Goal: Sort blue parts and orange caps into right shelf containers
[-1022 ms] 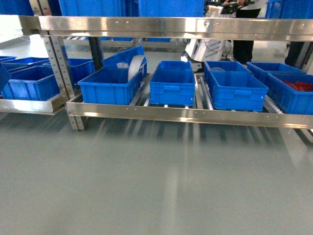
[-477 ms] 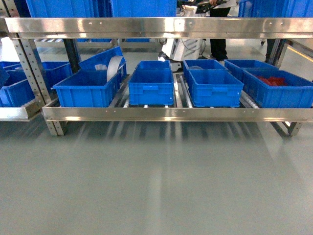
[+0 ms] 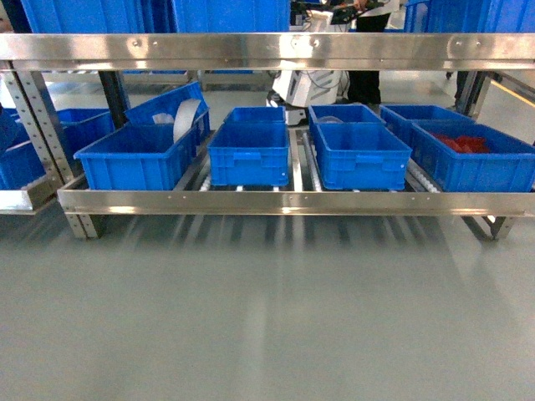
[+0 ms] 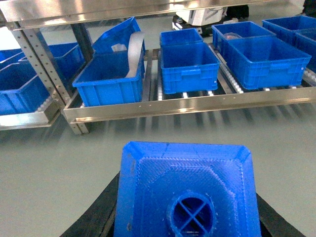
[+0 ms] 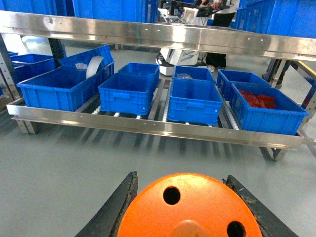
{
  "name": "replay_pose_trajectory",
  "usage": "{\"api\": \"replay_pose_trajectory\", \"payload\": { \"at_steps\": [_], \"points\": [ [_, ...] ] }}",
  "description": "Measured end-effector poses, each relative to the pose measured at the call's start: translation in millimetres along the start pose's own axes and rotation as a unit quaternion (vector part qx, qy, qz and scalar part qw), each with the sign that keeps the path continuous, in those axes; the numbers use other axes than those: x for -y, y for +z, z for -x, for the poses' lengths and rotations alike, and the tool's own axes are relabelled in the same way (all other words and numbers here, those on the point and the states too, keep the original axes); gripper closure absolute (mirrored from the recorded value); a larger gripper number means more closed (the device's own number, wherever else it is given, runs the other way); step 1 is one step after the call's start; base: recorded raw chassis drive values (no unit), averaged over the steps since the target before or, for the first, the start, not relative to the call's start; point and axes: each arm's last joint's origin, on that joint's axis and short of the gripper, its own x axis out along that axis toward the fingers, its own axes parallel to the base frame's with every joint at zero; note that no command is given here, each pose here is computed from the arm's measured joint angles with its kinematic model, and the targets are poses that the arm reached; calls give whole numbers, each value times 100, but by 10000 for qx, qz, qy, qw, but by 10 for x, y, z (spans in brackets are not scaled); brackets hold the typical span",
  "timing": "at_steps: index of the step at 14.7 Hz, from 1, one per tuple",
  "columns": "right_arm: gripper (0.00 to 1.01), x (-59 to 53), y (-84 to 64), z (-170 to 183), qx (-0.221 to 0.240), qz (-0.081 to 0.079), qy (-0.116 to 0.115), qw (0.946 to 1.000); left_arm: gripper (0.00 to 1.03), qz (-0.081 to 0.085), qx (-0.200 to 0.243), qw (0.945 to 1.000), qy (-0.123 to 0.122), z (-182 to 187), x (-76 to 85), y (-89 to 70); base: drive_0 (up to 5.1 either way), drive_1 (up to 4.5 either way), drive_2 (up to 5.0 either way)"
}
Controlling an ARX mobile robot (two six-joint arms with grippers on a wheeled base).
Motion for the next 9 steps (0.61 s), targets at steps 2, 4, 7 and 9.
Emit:
{"api": "replay_pose_trajectory", "payload": {
  "at_steps": [2,4,7,9],
  "points": [
    [57,0,-1,0,-4,1,0,10000,59,2,-28,10000,-5,-1,1,-6,0,0,0],
    [57,0,1,0,6,-1,-2,10000,59,-2,-10,10000,-23,0,7,-1,0,0,0],
    [57,0,0,0,-2,0,-2,10000,59,-2,-5,10000,-18,-1,6,-1,0,0,0],
    [57,0,1,0,4,-1,-2,10000,59,-2,1,10000,-21,0,6,1,0,0,0]
  ]
}}
